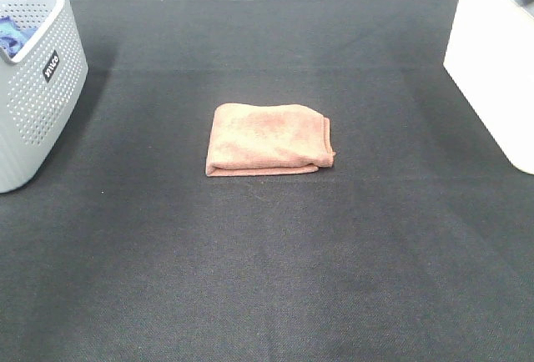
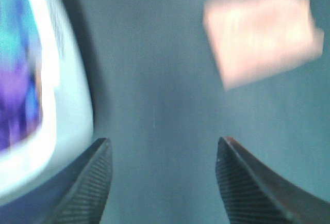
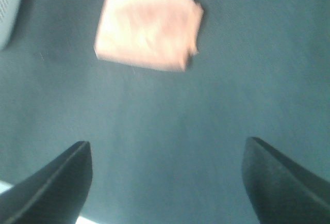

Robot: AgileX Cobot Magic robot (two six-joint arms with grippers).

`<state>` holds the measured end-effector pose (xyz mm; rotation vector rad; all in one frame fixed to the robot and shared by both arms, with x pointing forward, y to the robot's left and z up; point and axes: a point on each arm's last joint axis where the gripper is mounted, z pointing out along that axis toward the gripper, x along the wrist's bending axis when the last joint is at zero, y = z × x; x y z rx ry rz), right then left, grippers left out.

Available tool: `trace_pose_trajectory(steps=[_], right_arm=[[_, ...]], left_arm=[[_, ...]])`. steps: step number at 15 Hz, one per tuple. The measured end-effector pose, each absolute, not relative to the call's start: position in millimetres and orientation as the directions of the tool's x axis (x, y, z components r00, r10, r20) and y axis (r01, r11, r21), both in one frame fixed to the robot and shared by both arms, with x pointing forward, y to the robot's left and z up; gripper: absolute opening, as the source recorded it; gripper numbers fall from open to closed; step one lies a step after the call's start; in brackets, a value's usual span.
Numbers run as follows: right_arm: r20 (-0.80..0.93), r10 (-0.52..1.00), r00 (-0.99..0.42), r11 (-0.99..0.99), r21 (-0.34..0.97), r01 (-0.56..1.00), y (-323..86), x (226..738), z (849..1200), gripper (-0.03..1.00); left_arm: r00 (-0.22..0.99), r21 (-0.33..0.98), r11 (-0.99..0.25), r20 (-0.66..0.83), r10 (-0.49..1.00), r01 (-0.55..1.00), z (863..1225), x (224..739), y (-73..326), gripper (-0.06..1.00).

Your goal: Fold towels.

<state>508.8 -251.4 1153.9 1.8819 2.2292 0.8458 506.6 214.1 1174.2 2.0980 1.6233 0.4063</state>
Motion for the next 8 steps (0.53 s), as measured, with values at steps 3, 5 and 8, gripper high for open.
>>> trace_pose_trajectory(steps=[3,5,8], right_arm=[[0.23,0.947,-0.223,0.097,0.456,0.885,-259.1,446.9,1139.3,0.75],[0.219,0.952,-0.216,0.104,0.43,0.897,-263.0,408.7,1117.9,0.75],[0.211,0.952,-0.224,0.105,0.46,0.882,-267.1,352.8,1095.1,0.75]], left_arm=[[0.252,0.507,-0.194,-0.048,0.966,0.84,1149.9,437.3,236.4,0.57],[0.253,0.521,-0.191,-0.049,0.966,0.832,1132.8,397.4,249.3,0.57],[0.252,0.52,-0.19,-0.051,0.966,0.833,1100.9,343.4,266.4,0.57]])
